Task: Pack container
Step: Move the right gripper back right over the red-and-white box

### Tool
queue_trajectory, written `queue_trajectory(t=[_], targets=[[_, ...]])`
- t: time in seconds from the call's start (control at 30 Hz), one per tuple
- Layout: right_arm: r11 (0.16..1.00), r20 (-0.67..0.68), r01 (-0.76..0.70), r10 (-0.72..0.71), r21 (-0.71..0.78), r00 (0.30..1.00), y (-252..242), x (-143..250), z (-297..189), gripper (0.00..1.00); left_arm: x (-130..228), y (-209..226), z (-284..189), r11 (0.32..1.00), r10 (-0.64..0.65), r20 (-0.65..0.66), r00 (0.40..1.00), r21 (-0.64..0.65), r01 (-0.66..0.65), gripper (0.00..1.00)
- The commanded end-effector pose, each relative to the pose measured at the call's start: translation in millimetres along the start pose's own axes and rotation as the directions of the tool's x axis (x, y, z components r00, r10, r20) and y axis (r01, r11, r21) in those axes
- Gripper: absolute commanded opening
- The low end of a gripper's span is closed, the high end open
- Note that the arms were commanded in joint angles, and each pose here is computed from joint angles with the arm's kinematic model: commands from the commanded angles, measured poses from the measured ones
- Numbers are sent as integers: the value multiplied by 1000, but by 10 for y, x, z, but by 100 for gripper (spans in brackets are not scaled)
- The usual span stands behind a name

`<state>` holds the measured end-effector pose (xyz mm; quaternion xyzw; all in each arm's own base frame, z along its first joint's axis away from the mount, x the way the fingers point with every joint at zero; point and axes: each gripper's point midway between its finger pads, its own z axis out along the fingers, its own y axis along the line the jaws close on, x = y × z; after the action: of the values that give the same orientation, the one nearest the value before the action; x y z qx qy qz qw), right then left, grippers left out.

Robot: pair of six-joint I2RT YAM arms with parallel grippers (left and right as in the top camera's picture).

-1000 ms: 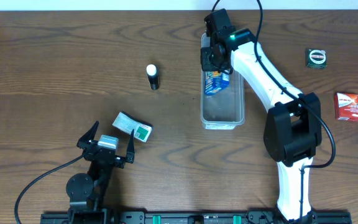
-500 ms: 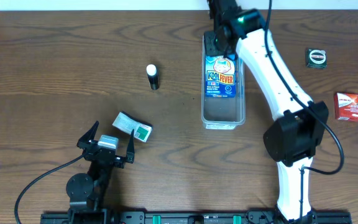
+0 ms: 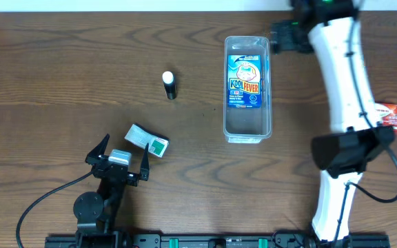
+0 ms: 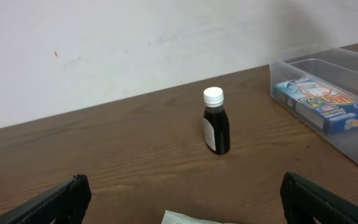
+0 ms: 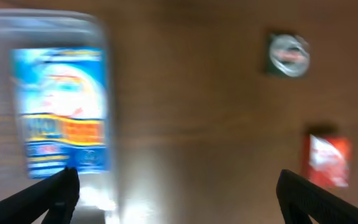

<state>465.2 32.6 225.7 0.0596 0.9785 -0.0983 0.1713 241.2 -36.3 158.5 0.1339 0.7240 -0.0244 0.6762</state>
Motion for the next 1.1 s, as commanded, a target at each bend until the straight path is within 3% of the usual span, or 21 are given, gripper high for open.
queue_trajectory(t=[0.0,0.2,0.33,0.6,0.9,1.07], targets=[[992,-15,-100,102,80,995,-638,20,-46,99,162,-30,11,1000,-6,-46,999,13,7,98],[981,-126,-144,160,131,979,-1224,251,58,99,162,-30,11,1000,-6,-46,999,13,7,98],[995,-188,-85,92,46,978,-1298,362,146,99,162,-30,11,1000,-6,-46,999,13,7,98],[997,-332,-61,72,42,940,-1529,872,210,99,162,-30,11,1000,-6,-46,999,13,7,98],[983,-358,-186,178,15,917,-1880,1116,240,99,162,-30,11,1000,-6,-46,999,13,7,98],[986,-365,-159,133,-43,921,-1919,1164,385,99,162,-30,11,1000,-6,-46,999,13,7,98]])
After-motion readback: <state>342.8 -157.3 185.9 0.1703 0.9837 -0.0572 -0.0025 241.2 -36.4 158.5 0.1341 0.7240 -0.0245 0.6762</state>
